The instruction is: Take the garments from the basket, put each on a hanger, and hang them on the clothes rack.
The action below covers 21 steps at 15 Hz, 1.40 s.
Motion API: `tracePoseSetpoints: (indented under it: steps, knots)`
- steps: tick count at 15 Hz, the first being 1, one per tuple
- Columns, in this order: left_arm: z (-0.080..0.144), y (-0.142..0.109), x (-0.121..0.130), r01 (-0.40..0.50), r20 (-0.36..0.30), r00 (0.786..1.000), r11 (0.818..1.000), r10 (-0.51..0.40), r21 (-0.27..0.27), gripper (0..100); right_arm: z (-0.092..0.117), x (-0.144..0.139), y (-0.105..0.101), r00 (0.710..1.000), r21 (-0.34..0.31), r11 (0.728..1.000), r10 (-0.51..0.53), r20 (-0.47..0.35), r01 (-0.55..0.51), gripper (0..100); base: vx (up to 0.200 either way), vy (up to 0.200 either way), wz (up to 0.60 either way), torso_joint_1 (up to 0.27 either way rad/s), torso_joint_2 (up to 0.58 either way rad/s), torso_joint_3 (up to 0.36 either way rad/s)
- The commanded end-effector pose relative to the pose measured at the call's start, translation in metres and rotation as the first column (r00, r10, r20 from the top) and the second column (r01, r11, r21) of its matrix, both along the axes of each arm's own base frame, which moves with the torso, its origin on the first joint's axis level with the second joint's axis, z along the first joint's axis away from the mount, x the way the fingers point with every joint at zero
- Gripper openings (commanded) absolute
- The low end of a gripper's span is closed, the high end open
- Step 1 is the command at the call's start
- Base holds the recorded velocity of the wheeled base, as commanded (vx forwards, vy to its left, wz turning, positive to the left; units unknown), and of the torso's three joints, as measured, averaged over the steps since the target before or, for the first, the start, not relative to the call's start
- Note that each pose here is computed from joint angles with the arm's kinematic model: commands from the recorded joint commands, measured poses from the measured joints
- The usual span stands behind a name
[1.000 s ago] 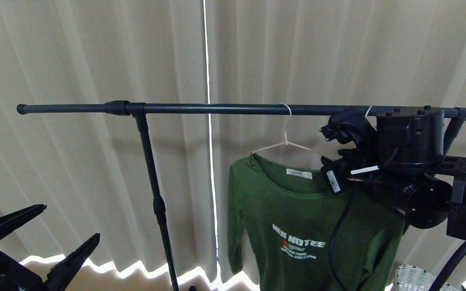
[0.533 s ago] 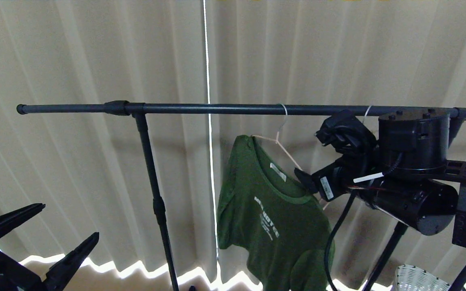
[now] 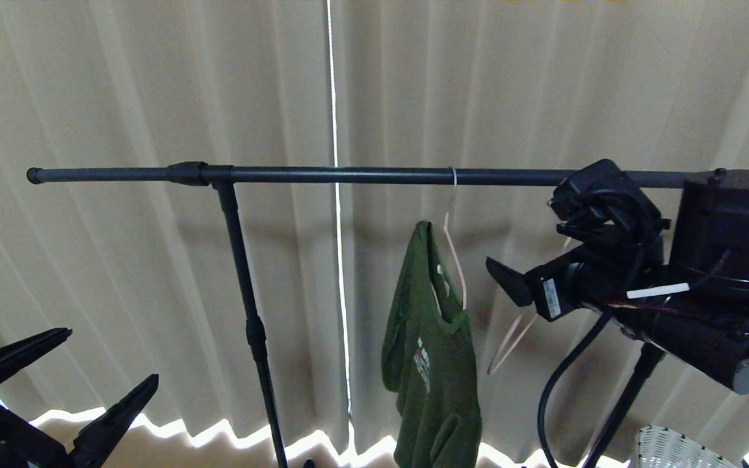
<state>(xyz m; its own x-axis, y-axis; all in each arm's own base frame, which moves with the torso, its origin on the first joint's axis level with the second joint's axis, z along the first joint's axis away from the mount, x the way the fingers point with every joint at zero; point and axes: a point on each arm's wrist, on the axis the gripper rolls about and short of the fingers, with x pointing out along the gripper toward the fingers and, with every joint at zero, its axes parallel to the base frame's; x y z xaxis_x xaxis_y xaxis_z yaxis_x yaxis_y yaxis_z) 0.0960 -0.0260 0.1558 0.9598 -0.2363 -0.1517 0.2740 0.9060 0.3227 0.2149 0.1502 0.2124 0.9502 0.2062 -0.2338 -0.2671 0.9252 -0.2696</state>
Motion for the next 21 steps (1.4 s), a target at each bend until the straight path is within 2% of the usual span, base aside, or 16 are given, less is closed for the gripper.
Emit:
tracePoseSetpoints:
  steps: [1,4,6,10,11,13,17,21]
  knots:
    - [0.0,0.0,0.0,-0.002,-0.001,1.0,1.0,0.002,0.001,100,0.017,-0.019,-0.018,0.998,0.041,0.999,-0.016,0.056,0.013,100,0.0,0.0,0.0,0.0,0.0,0.0]
    - [-0.002,0.0,0.001,0.001,-0.014,1.0,1.0,-0.001,0.006,100,0.015,-0.03,-0.058,0.99,0.024,0.99,-0.14,0.034,0.139,100,0.0,0.0,0.0,0.0,0.0,0.0]
    - [-0.004,0.0,0.001,0.001,-0.022,1.0,1.0,-0.001,0.01,100,0.01,-0.038,-0.07,0.985,0.014,0.985,-0.172,0.018,0.172,100,0.0,0.0,0.0,0.0,0.0,0.0]
    - [-0.004,0.0,0.001,0.0,-0.022,1.0,1.0,0.0,0.01,100,0.01,-0.051,-0.078,0.983,0.03,0.984,-0.179,0.031,0.178,100,0.0,0.0,0.0,0.0,0.0,0.0]
    - [-0.005,0.0,0.001,0.0,-0.027,1.0,1.0,0.0,0.011,100,0.006,-0.05,-0.081,0.979,0.056,0.978,-0.202,0.013,0.201,100,-0.2,0.0,0.0,0.002,0.01,0.002]
    - [-0.008,0.0,0.002,-0.001,-0.042,0.999,1.0,0.002,0.015,100,0.001,-0.05,-0.084,0.974,0.071,0.971,-0.227,-0.009,0.227,100,-0.2,0.0,0.0,0.014,0.0,0.0]
    - [-0.007,-0.001,0.002,-0.002,-0.039,0.999,1.0,0.002,0.014,100,-0.014,-0.05,-0.097,0.954,0.037,0.954,-0.296,-0.049,0.298,100,-0.2,0.0,0.0,0.005,0.0,0.005]
    - [-0.006,0.0,0.002,-0.008,-0.034,0.999,1.0,0.008,0.012,100,-0.033,-0.05,-0.118,0.907,-0.015,0.913,-0.407,-0.107,0.408,100,-0.2,0.0,0.0,0.001,0.0,0.0]
